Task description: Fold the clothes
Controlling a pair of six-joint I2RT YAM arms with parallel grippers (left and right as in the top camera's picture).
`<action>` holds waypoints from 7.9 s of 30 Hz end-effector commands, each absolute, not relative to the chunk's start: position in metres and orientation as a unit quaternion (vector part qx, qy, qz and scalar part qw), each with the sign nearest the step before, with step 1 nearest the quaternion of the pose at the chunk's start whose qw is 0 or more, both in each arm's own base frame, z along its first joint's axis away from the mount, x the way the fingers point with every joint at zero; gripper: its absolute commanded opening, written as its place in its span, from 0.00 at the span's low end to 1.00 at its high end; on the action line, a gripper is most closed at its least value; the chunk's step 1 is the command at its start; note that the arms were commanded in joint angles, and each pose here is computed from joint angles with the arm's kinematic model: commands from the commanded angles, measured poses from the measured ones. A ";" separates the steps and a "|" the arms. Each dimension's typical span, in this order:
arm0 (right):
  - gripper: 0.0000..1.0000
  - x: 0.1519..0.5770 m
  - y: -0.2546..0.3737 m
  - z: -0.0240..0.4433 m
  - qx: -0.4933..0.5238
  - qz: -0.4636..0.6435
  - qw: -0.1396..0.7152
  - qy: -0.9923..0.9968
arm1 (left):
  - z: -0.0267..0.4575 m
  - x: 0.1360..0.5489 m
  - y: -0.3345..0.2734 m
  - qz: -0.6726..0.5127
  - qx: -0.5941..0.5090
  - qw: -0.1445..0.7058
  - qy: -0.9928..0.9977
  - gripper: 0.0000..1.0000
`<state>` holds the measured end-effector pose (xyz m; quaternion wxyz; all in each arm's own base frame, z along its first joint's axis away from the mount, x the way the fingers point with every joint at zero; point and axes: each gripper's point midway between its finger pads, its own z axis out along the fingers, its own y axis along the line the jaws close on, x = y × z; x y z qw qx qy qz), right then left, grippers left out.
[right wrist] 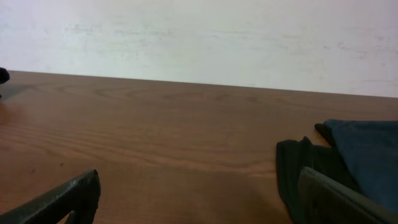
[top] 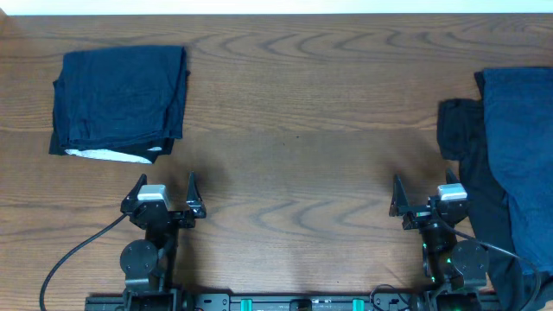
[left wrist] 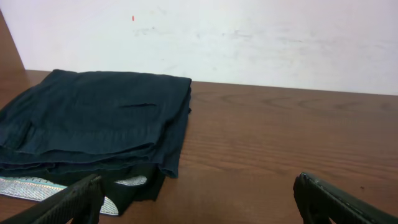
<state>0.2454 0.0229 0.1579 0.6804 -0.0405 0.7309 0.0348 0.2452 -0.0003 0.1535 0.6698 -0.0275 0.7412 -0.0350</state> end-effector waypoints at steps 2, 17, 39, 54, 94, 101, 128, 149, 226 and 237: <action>0.99 0.245 0.024 0.157 -0.036 0.039 0.680 0.732 | 0.139 0.244 -0.002 -0.033 -0.021 0.653 0.756 0.98; 0.99 0.245 0.024 0.157 -0.036 0.039 0.680 0.732 | 0.139 0.244 -0.002 -0.033 -0.021 0.653 0.756 0.98; 0.99 0.245 0.024 0.157 -0.036 0.039 0.680 0.732 | 0.139 0.244 -0.002 -0.033 -0.021 0.653 0.756 0.98; 0.99 0.245 0.024 0.157 -0.036 0.039 0.680 0.732 | 0.139 0.244 -0.002 -0.033 -0.021 0.653 0.756 0.98; 0.99 0.232 0.010 0.245 0.008 0.030 0.728 0.684 | 0.139 0.244 -0.002 -0.033 -0.021 0.653 0.756 0.98; 0.99 0.241 0.005 0.315 0.035 0.037 0.732 0.679 | 0.139 0.244 -0.002 -0.033 -0.021 0.653 0.756 0.98; 0.99 0.455 -0.156 0.229 0.161 -0.125 0.324 0.924 | 0.139 0.244 -0.002 -0.033 -0.021 0.653 0.756 0.98; 0.50 0.472 -0.222 0.038 0.154 -0.214 0.157 0.952 | 0.139 0.244 -0.002 -0.033 -0.021 0.653 0.756 0.98; 0.40 0.480 -0.252 0.038 0.202 -0.151 0.220 0.942 | 0.139 0.244 -0.002 -0.033 -0.021 0.653 0.756 0.98; 0.49 0.485 -0.245 0.037 0.197 -0.127 0.228 0.945 | 0.139 0.244 -0.002 -0.033 -0.021 0.653 0.756 0.98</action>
